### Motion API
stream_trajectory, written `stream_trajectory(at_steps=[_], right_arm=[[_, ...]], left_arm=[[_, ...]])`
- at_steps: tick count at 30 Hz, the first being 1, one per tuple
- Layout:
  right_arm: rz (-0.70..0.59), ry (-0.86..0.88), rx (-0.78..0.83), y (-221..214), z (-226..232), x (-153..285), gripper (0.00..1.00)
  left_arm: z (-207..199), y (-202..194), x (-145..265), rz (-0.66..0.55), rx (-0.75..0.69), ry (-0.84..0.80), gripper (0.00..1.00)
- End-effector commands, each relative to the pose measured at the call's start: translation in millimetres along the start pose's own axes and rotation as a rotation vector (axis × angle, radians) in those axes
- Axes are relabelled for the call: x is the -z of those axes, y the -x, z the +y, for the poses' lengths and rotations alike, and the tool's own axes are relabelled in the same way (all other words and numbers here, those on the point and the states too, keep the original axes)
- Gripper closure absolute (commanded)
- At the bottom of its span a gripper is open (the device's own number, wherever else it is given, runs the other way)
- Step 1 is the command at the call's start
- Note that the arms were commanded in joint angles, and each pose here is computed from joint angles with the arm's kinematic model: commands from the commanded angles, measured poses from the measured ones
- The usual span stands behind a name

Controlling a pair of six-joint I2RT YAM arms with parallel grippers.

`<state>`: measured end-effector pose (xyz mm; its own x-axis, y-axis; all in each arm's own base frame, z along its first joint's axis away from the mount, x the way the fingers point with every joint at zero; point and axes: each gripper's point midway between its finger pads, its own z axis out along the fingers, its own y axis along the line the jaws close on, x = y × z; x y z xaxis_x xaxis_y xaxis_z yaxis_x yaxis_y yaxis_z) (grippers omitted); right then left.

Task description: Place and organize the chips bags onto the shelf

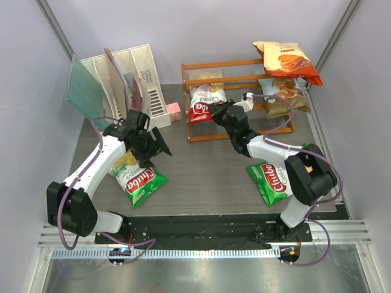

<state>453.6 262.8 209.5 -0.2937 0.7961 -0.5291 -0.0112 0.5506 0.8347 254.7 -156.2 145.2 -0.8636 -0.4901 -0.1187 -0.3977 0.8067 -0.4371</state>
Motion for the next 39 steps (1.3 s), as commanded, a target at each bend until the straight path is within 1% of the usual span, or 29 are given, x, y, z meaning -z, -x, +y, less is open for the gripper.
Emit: stream_trajectory(at_steps=[1,2,3,4,6,9,10,13,14,15,17,21,25,29,32,34,35,36,37,39], right_arm=[[0.038,-0.010,0.017,-7,0,-1,0.86],[0.043,-0.016,0.020,-8,-3,1,0.82],[0.050,-0.021,0.025,-9,-5,3,0.80],[0.053,-0.021,0.028,-9,-4,7,0.74],[0.071,-0.027,0.049,-11,-7,10,0.70],[0.079,-0.031,0.048,-11,-8,16,0.47],[0.078,-0.039,0.048,-10,-10,17,0.30],[0.094,-0.053,0.063,-10,-8,19,0.25],[0.108,-0.070,0.076,-11,-12,21,0.25],[0.113,-0.069,0.084,-10,-10,23,0.22],[0.126,-0.081,0.105,-8,-12,30,0.21],[0.106,-0.075,0.109,8,-3,48,0.17],[0.088,-0.076,0.115,18,0,54,0.16],[0.097,-0.066,0.115,25,7,60,0.15],[0.099,-0.050,0.112,33,15,75,0.15],[0.110,-0.052,0.112,32,12,85,0.15],[0.109,-0.044,0.112,37,17,96,0.15],[0.116,-0.056,0.111,37,12,102,0.16],[0.135,-0.061,0.116,35,10,110,0.16],[0.155,-0.073,0.129,38,6,131,0.15]], left_arm=[[-2,5,3,-0.009,-0.022,-0.007,0.18],[0,4,2,-0.009,-0.020,-0.003,0.18],[-1,4,2,-0.010,-0.021,-0.010,0.18],[-2,4,1,-0.007,-0.019,-0.012,0.18],[-2,3,-2,-0.005,-0.017,-0.018,0.18],[-3,2,-5,0.005,-0.013,-0.027,0.18],[-3,2,-7,0.009,-0.012,-0.027,0.18],[-6,3,-9,0.020,-0.014,-0.031,0.18],[-8,5,-7,0.017,-0.022,-0.037,0.18],[-9,6,-6,0.010,-0.026,-0.036,0.18],[-11,11,-4,-0.009,-0.035,-0.031,0.18],[-14,17,-1,-0.025,-0.041,-0.038,0.18],[-14,19,-2,-0.029,-0.038,-0.044,0.18],[-9,18,-2,-0.025,-0.038,-0.029,0.18],[3,25,3,-0.054,-0.047,0.017,0.16],[15,32,11,-0.090,-0.067,0.061,0.15],[23,41,15,-0.114,-0.050,0.085,0.14],[34,49,22,-0.161,-0.049,0.135,0.14],[46,51,32,-0.170,-0.034,0.192,0.12],[69,65,51,-0.245,-0.005,0.298,0.09]])
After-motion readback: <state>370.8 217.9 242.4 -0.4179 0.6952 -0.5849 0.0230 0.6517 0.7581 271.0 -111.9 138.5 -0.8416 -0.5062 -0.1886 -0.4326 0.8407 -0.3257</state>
